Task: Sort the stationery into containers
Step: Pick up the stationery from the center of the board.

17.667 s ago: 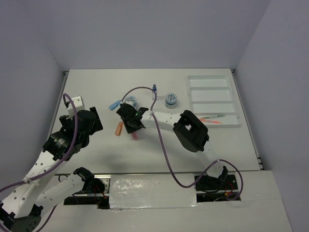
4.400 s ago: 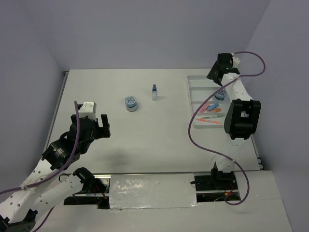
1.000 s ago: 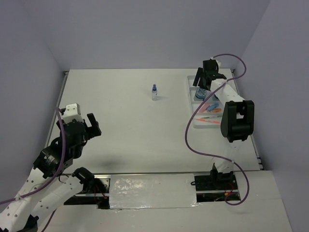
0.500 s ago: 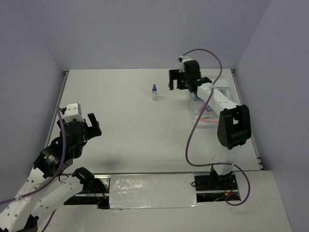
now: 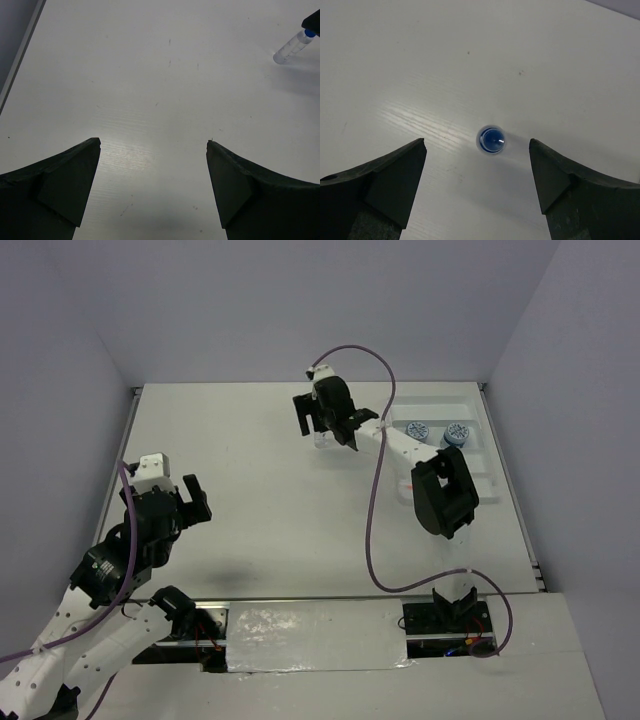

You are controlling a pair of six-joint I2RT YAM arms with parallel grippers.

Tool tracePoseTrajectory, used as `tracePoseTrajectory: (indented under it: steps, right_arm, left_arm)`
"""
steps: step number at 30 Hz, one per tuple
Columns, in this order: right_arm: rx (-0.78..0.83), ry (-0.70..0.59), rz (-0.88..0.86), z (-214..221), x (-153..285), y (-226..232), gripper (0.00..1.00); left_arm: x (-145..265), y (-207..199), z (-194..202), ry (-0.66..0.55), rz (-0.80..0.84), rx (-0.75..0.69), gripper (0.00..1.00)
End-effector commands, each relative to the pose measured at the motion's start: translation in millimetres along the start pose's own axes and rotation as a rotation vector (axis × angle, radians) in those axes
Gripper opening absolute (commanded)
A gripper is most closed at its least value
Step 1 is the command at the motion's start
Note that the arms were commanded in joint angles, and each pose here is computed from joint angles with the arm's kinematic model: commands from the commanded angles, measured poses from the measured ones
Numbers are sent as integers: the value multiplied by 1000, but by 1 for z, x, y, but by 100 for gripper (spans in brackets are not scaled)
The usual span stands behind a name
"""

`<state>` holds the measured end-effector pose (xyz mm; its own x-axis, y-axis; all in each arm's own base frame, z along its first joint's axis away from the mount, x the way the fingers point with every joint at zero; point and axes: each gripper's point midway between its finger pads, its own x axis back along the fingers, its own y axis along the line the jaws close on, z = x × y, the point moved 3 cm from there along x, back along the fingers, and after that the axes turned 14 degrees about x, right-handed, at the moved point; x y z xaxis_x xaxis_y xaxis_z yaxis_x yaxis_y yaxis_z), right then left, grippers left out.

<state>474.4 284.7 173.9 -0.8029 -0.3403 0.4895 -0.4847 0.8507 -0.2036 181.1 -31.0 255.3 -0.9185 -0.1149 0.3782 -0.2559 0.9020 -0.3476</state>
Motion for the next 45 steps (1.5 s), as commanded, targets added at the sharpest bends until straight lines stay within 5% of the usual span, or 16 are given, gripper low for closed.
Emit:
tracePoseTrajectory:
  steps: [1, 5, 8, 16, 23, 28, 30, 34, 38, 45]
  right_arm:
    - [-37, -14, 79, -11, -5, 0, 90]
    - [-39, 8, 68, 0, -14, 5, 80]
    - [-37, 32, 88, 10, -22, 4, 60]
    - [-52, 81, 133, 28, -42, 3, 64]
    - [-62, 90, 151, 30, -47, -2, 56]
    - [-110, 90, 111, 28, -48, -8, 29]
    - [-110, 58, 65, 23, -47, -5, 8]
    - [-141, -3, 31, 4, -30, -10, 4]
    - [-273, -126, 34, -30, 2, -48, 4]
    - [-679, -155, 78, -4, 32, -175, 4]
  left_arm:
    - [0, -5, -5, -23, 33, 2, 99]
    - [1, -6, -6, -27, 42, 5, 99]
    - [1, -6, -6, -27, 42, 5, 99]
    - [0, -7, -5, -22, 46, -1, 99]
    - [-1, -9, -4, -13, 54, -11, 99]
    - [-2, -10, -3, -10, 58, -12, 99]
    - [-2, -9, -2, -8, 56, -16, 99]
    - [-3, -10, -2, -5, 58, -17, 99]
    - [-3, -10, -1, -1, 56, -22, 99]
    - [-1, -11, -2, -7, 67, -13, 99]
